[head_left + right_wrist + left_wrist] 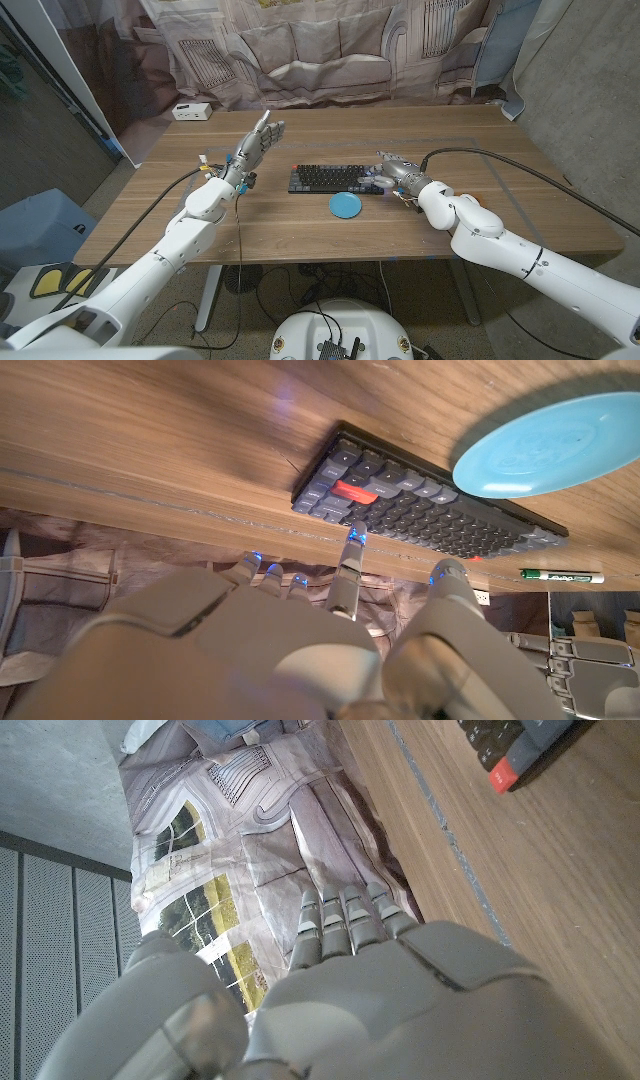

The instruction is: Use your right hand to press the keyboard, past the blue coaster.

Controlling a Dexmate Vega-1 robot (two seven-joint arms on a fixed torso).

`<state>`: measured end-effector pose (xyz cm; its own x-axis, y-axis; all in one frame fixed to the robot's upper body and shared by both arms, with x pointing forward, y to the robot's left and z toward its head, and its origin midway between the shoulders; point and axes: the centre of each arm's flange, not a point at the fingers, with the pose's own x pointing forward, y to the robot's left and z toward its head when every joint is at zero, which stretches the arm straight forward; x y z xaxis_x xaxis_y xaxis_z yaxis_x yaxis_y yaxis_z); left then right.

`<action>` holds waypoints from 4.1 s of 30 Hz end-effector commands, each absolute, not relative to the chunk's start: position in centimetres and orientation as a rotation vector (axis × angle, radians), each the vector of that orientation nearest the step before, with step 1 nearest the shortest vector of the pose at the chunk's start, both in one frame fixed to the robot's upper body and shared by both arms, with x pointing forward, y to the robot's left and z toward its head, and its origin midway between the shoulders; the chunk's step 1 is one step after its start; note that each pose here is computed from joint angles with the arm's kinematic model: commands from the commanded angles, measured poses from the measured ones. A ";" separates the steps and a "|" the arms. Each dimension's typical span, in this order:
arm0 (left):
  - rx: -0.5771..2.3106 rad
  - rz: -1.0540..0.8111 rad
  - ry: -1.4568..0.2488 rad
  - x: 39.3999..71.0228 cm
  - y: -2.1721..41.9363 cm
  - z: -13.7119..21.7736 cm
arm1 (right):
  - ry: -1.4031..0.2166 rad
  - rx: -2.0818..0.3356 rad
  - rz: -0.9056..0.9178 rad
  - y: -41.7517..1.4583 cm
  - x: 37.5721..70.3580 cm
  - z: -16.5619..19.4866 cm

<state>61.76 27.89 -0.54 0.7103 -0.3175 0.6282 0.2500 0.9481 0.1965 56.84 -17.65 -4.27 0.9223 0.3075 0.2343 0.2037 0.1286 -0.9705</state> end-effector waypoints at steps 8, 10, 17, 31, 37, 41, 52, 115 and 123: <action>0.097 -0.313 -0.711 62.1 27.7 -0.5 | -0.395 -1.490 0.057 -17.5 57.7 -4.6; 0.098 -0.311 -0.710 62.1 27.7 -0.5 | -0.410 -1.487 0.071 -17.5 57.8 -4.6; 0.097 -0.311 -0.715 62.2 27.8 -0.4 | -0.400 -1.496 0.068 -17.5 58.1 -4.7; 0.093 -0.313 -0.701 62.7 27.8 -0.5 | -0.398 -1.501 0.066 -17.4 58.2 -4.9; 0.090 -0.311 -0.695 62.8 27.8 -0.6 | -0.384 -1.510 0.072 -17.3 58.5 -5.1; 0.090 -0.310 -0.693 62.7 27.9 -0.7 | -0.378 -1.510 0.075 -17.3 58.7 -5.3; 0.090 -0.305 -0.686 62.8 27.9 -0.9 | -0.380 -1.499 0.068 -17.4 58.7 -5.8; 0.064 -0.332 -0.696 64.1 27.5 -0.5 | -0.419 -1.433 0.045 -18.4 58.7 -6.0; 0.075 -0.339 -0.690 64.3 27.2 -0.3 | -0.448 -1.425 0.034 -18.4 58.3 -5.4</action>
<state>63.98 27.66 -0.51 0.7193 -0.3184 0.6174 0.2747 0.9467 0.1682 58.56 -18.25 -6.05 0.9289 0.2743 0.2490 0.2183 0.1376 -0.9661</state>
